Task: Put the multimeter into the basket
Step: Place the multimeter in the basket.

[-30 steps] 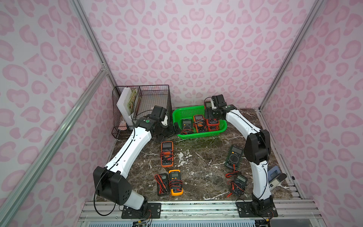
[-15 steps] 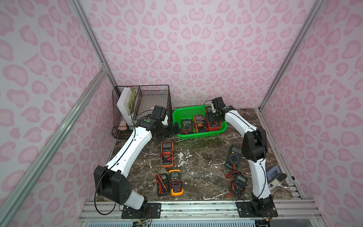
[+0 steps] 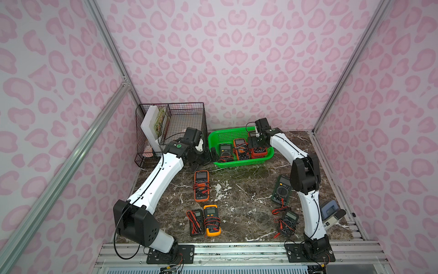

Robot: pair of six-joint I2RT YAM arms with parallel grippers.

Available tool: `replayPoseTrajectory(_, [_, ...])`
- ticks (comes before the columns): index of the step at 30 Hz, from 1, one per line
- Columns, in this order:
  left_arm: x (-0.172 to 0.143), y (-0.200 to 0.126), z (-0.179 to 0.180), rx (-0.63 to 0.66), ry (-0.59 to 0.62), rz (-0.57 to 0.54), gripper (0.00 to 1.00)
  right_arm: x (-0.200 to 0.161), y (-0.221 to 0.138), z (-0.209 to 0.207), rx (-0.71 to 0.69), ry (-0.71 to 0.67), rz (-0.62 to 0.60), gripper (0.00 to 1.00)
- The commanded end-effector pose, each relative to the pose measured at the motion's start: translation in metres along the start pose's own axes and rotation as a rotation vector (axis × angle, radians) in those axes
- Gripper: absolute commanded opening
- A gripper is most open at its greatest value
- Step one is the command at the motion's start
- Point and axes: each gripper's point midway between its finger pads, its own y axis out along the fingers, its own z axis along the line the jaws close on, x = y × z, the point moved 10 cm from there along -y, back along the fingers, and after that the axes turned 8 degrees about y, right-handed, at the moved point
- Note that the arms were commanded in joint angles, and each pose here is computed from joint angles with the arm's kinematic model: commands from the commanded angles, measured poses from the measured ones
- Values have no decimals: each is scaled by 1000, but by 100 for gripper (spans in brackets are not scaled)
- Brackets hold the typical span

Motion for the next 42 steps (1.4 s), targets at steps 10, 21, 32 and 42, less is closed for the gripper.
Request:
replayPoseTrajectory(10, [1, 0, -3, -16, 2, -4, 98, 21, -29, 1, 21, 34, -72, 99])
replayPoseTrajectory(21, [-1, -1, -4, -22, 7, -2, 99, 18, -18, -1, 17, 33, -39, 99])
replayPoseTrajectory(32, [-3, -1, -4, -20, 10, 3, 99, 23, -24, -3, 4, 41, -60, 99])
replayPoseTrajectory(42, [-1, 2, -5, -27, 6, 4, 99, 20, -23, -5, 16, 37, -32, 99])
